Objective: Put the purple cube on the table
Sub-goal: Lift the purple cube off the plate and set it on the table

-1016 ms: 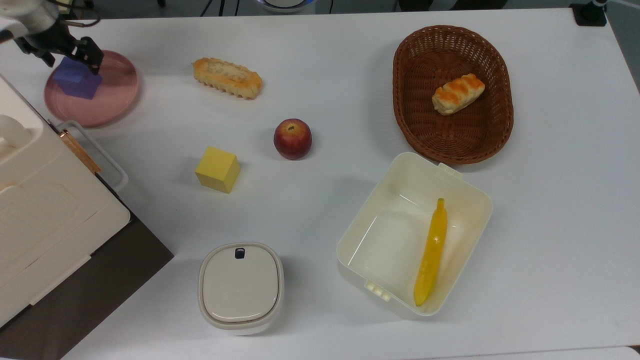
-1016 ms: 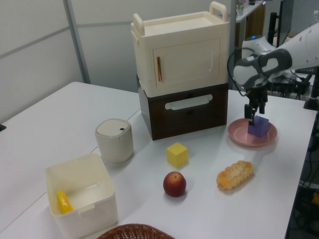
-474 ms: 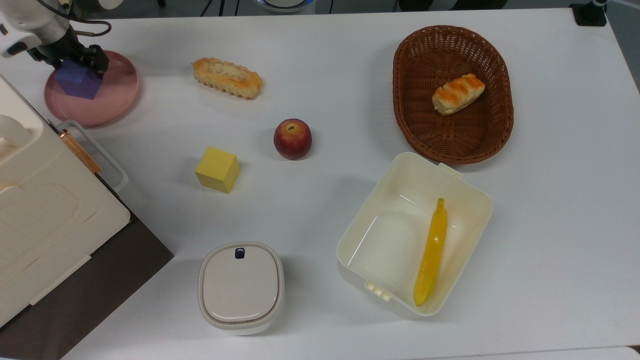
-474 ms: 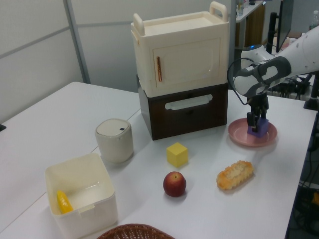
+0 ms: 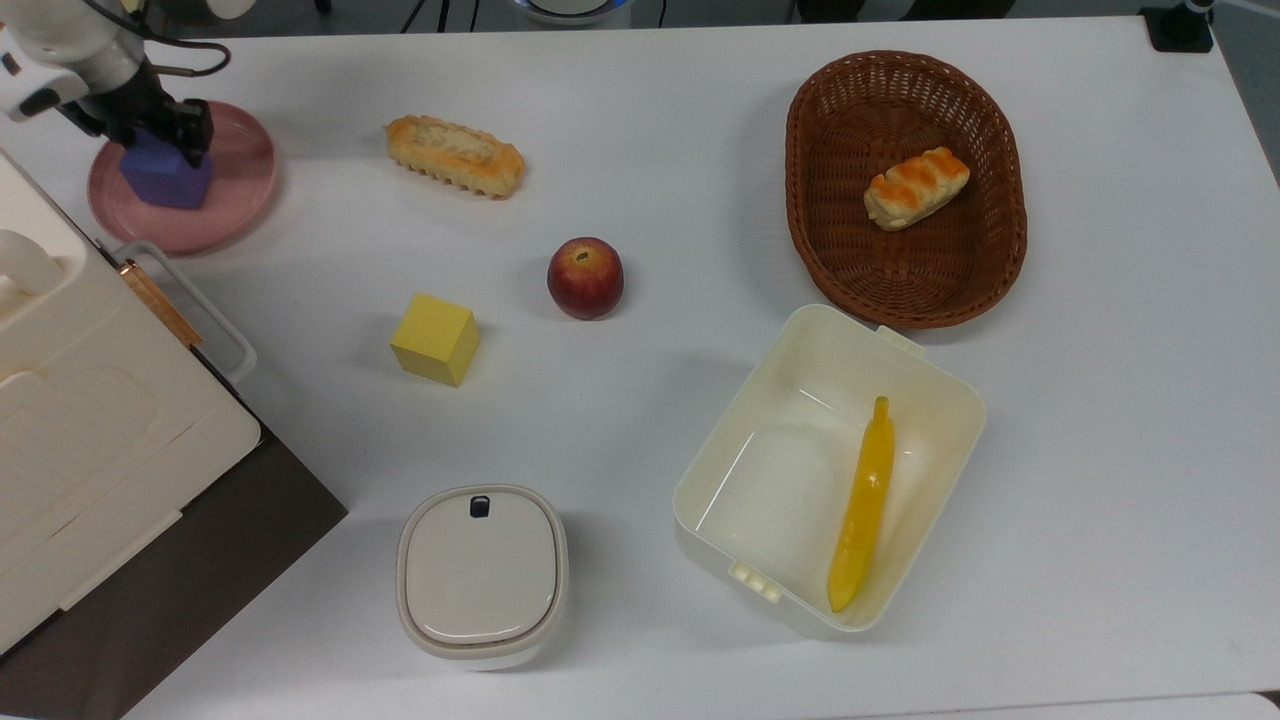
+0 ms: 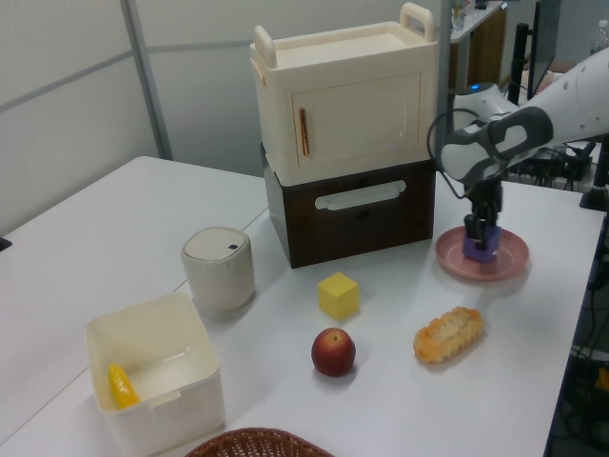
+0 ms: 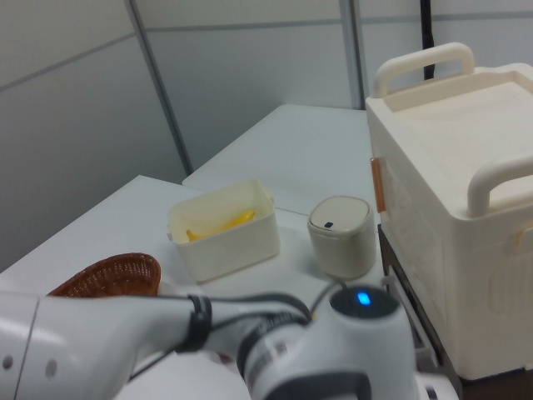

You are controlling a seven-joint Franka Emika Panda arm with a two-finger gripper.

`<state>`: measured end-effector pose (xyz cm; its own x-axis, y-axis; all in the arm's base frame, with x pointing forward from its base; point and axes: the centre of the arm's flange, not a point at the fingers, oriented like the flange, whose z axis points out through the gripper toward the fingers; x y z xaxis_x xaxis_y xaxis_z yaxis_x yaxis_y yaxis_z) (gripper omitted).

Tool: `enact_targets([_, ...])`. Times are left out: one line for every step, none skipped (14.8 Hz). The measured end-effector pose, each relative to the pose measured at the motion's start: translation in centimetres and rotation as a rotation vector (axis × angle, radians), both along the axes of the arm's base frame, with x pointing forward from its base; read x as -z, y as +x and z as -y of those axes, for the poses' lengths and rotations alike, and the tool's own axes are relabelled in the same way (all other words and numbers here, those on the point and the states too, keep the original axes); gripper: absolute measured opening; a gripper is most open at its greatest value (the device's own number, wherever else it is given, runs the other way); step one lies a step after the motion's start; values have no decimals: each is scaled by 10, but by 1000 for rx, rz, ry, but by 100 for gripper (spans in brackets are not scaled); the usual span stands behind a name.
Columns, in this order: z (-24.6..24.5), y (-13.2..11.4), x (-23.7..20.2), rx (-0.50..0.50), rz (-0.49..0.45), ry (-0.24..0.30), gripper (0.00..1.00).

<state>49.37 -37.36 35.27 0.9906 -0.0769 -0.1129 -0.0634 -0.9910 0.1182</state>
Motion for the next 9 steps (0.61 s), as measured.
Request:
enact_targets([-14, 13, -7, -5, 5, 2, 60])
enact_targets([-33, 27, -17, -4, 7, 6, 60])
enact_targets([-55, 42, -26, -4, 8, 11, 60])
enact_targets([-79, 57, -34, -5, 8, 17, 60])
enact_targets([-103, 69, -41, -6, 9, 21, 60])
enact_targets([-138, 84, -46, -5, 12, 24, 65])
enact_targets([-158, 91, -47, 0, 15, 24, 74])
enact_targets([-178, 98, -47, 2, 15, 22, 85])
enact_targets([-196, 103, -47, 3, 14, 20, 96])
